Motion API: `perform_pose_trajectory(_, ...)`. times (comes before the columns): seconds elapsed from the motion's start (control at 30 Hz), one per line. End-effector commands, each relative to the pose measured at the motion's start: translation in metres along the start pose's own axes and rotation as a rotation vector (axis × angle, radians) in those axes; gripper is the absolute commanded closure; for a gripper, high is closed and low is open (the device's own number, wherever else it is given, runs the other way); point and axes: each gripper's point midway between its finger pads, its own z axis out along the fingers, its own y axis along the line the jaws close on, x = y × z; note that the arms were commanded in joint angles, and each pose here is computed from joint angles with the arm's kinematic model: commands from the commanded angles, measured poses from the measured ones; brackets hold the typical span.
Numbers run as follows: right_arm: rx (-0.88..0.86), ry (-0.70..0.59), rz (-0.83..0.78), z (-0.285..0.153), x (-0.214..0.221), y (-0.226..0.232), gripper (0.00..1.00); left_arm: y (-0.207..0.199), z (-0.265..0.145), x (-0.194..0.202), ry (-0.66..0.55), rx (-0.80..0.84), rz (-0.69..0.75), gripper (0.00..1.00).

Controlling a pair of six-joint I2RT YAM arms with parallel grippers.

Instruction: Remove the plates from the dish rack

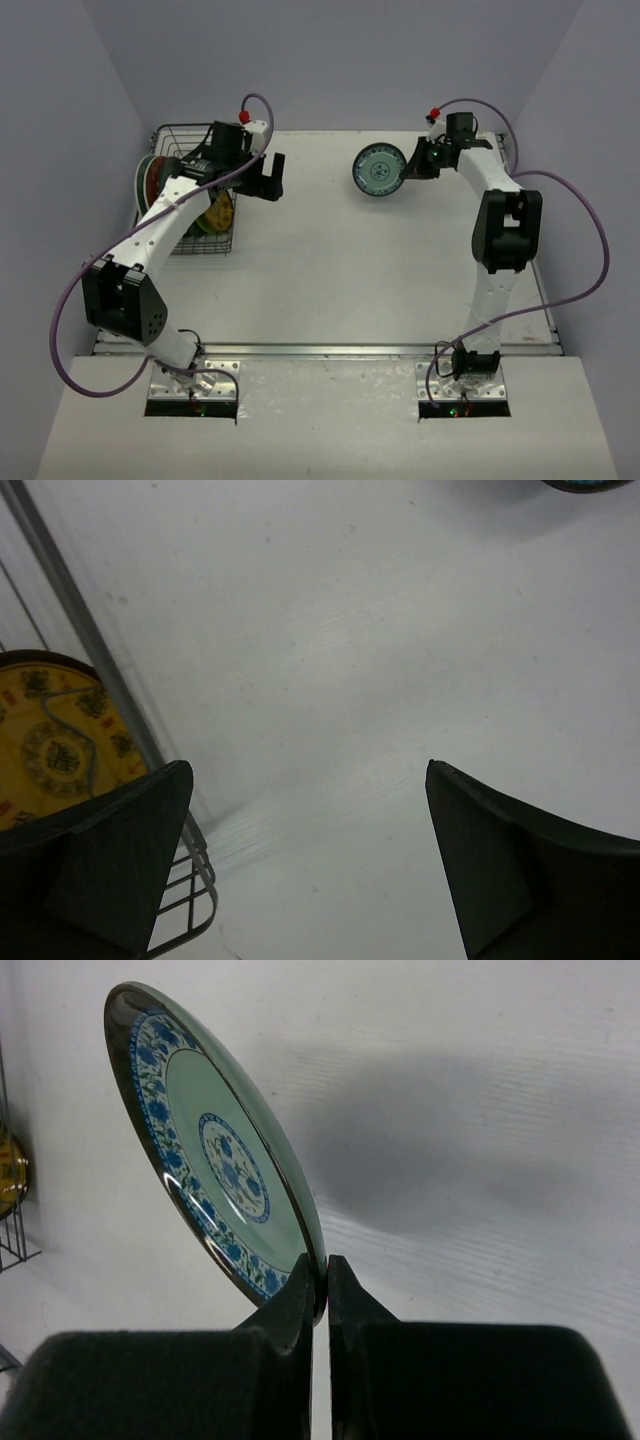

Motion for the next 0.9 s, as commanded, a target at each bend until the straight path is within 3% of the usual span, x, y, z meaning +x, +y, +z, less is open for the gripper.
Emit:
perform_pose_trajectory(0.0, -0.034, 0.02, 0.02, 0.021, -0.014, 0.005, 1.0, 0.032, -0.009, -0.034, -0.13, -0.131, -0.039, 0.0)
perform_pose_trajectory(0.1, -0.021, 0.054, 0.088, 0.056, -0.011, -0.015, 1.0, 0.05, -0.016, -0.045, -0.18, -0.214, -0.049, 0.01)
perform_pose_trajectory(0.4, -0.051, 0.1, 0.186, 0.097, 0.006, -0.029, 1.0, 0.081, -0.02, -0.045, -0.199, -0.371, -0.062, 0.06)
perform_pose_trajectory(0.73, -0.112, 0.191, 0.267, 0.112, 0.039, -0.013, 1.0, 0.126, -0.026, -0.026, -0.155, -0.543, -0.113, 0.26)
perform_pose_trajectory(0.87, -0.109, 0.185, 0.262, 0.112, 0.037, -0.009, 0.76, 0.143, -0.021, -0.016, -0.113, -0.57, -0.178, 0.41)
